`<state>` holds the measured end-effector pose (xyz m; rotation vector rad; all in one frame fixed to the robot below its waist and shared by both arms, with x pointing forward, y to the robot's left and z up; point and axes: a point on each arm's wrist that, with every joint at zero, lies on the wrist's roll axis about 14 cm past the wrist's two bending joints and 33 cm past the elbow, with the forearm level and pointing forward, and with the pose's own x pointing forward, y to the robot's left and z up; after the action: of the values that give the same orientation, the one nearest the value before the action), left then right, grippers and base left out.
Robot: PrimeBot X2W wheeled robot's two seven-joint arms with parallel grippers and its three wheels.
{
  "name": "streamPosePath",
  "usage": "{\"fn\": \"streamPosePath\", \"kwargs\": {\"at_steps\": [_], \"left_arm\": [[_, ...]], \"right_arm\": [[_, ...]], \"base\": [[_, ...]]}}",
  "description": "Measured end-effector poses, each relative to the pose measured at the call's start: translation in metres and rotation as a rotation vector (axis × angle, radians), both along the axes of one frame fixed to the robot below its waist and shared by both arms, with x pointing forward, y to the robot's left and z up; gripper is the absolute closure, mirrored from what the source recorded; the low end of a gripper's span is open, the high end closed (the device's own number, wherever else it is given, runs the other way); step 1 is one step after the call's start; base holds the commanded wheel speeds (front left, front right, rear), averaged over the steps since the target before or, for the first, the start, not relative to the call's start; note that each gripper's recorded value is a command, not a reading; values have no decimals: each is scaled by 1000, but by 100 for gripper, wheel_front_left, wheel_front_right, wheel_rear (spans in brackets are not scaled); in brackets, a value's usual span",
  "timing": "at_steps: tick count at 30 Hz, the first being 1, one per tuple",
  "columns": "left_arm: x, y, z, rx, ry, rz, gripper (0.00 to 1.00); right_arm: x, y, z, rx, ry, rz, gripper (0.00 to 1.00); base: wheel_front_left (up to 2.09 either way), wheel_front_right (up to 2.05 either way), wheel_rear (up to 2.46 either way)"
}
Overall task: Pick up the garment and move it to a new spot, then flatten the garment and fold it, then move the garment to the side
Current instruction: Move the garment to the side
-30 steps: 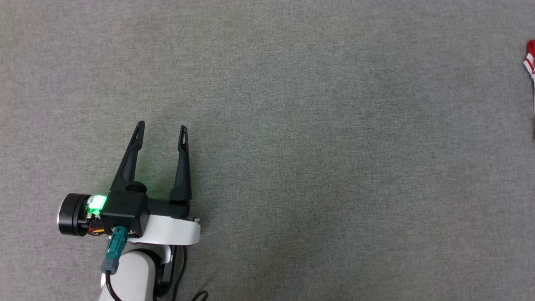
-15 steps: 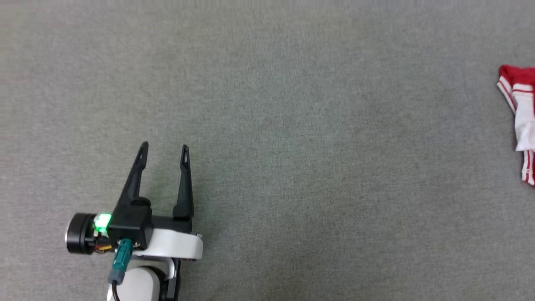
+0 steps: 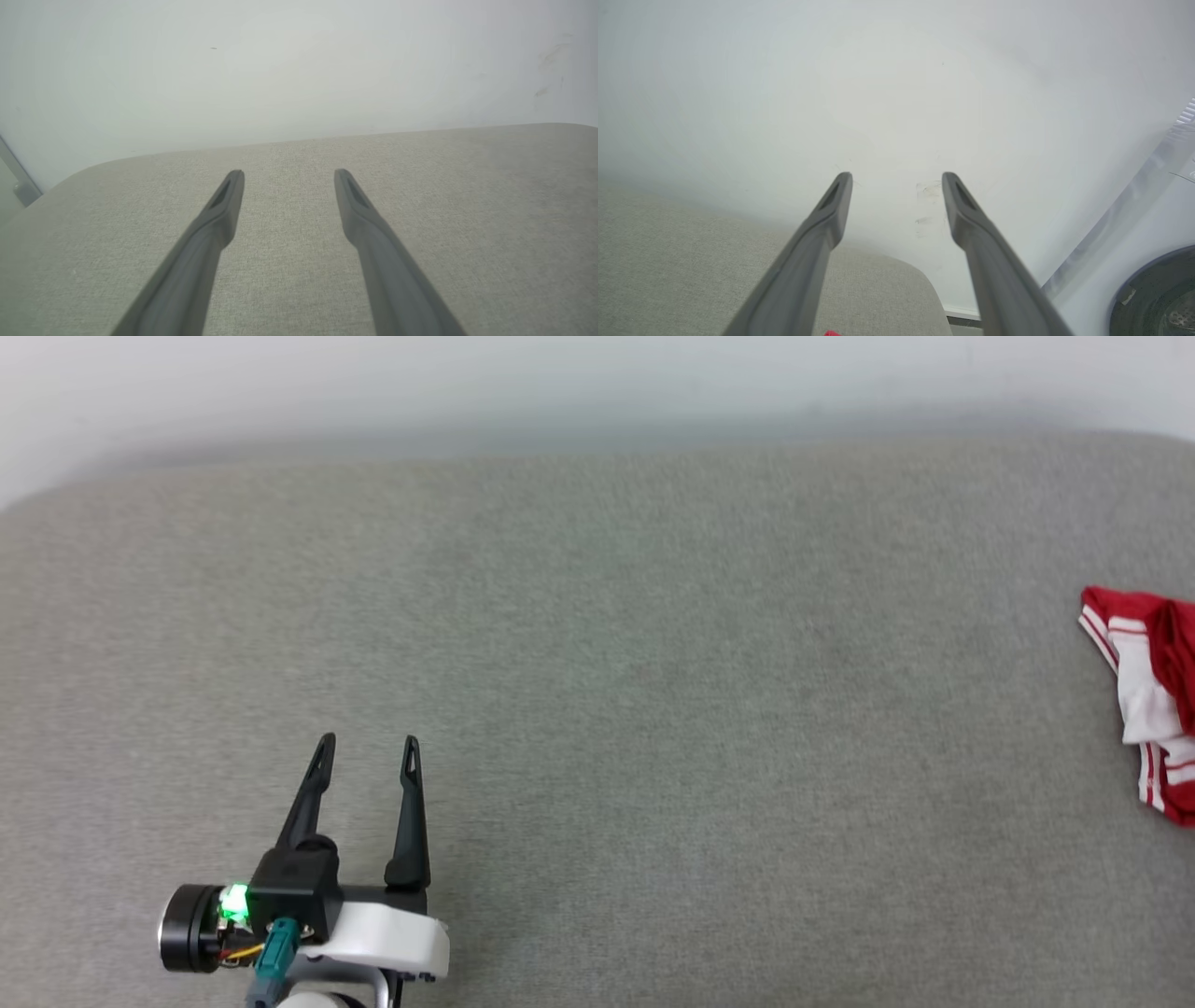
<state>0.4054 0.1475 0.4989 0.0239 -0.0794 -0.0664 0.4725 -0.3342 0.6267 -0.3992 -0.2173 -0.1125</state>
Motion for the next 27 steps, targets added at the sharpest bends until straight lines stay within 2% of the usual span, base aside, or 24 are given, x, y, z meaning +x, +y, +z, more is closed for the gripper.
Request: {"fn": "streamPosePath", "kwargs": {"at_steps": [7,14,19,27], "left_arm": [[-25,14,13,6,-28,41,0],[-43,25,16,2,-31,77,0],[-52,31,15,-9,-27,94,0],[-64,37,11,-25,-15,112,0]], "right_arm": [[-18,73,0,112,-92,157,0],[-42,125,-26,224,-63,250,0],[-61,148,-48,294,-16,282,0],[-90,161,-79,393,48,277,0]], "base": [[0,0,0],[0,0,0],[0,0,0],[0,0,0]]}}
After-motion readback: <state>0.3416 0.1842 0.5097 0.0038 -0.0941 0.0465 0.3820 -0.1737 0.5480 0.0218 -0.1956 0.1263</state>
